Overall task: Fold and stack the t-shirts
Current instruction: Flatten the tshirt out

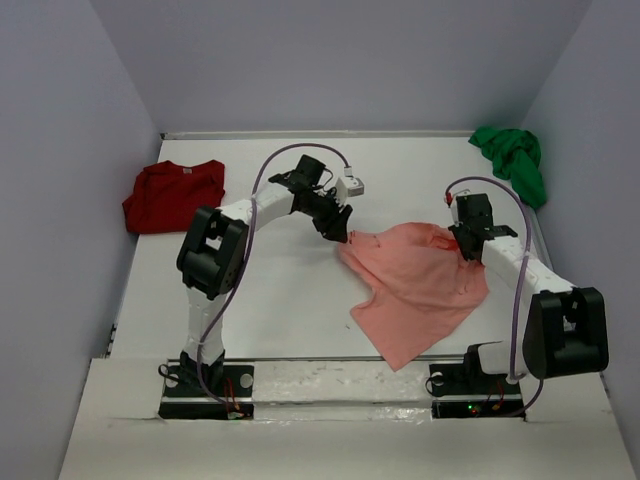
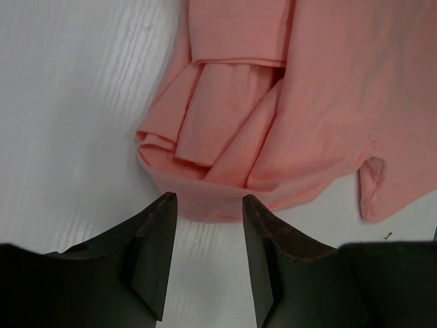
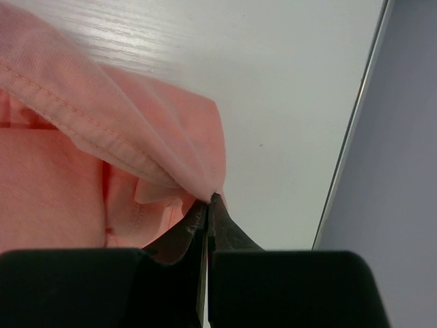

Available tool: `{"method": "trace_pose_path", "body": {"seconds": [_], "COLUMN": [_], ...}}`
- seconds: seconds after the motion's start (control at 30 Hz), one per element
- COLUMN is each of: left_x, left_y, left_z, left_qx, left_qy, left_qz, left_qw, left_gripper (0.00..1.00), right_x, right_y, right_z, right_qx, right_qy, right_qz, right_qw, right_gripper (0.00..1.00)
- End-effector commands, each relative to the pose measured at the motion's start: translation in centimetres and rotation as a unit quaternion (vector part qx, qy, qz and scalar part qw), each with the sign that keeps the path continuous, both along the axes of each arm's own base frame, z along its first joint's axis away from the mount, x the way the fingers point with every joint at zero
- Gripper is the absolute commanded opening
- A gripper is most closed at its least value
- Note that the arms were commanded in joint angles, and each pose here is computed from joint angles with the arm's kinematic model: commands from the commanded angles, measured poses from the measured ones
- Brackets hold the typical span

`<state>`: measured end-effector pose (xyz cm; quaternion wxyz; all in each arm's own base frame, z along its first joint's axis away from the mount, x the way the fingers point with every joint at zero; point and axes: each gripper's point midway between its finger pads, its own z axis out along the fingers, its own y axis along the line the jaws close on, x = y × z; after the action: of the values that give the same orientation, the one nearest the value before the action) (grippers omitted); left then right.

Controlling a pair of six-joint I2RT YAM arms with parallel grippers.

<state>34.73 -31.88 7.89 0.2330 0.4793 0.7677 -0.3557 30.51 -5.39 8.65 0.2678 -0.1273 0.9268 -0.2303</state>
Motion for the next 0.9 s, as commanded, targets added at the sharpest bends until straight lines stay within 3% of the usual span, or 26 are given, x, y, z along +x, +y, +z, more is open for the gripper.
{"method": "trace_pose_path", "body": {"seconds": [0.0, 0.23, 0.53, 0.87], "left_x": [-1.3, -1.6, 0.2, 1.5], "left_y": [-2.4, -3.4, -2.4, -3.8], "left_z": [1.0, -1.4, -2.9, -0.6], "left_qx": [-0.008, 0.048, 0.106, 0.086], "left_qy": [0.018, -0.002, -0.045, -0.072], "left_qz": [-0.03, -0.039, 0.006, 0.007], "left_qw": [0.999, 0.998, 0.993, 0.994], "left_gripper": [0.53, 0.52, 0.54, 0.57], "right_x": [1.2, 1.1, 0.9, 0.9], "right_y": [0.2, 0.3, 0.5, 0.7], "right_z": [0.2, -0.2, -1.0, -1.3], "right_qx": [0.007, 0.011, 0.014, 0.018], "right_qy": [-0.027, -0.02, -0.003, 0.003], "right_qz": [-0.006, -0.002, 0.002, 0.004], "right_qw": [1.0, 1.0, 1.0, 1.0], "right_gripper": [0.0, 0.0, 0.0, 0.0]}}
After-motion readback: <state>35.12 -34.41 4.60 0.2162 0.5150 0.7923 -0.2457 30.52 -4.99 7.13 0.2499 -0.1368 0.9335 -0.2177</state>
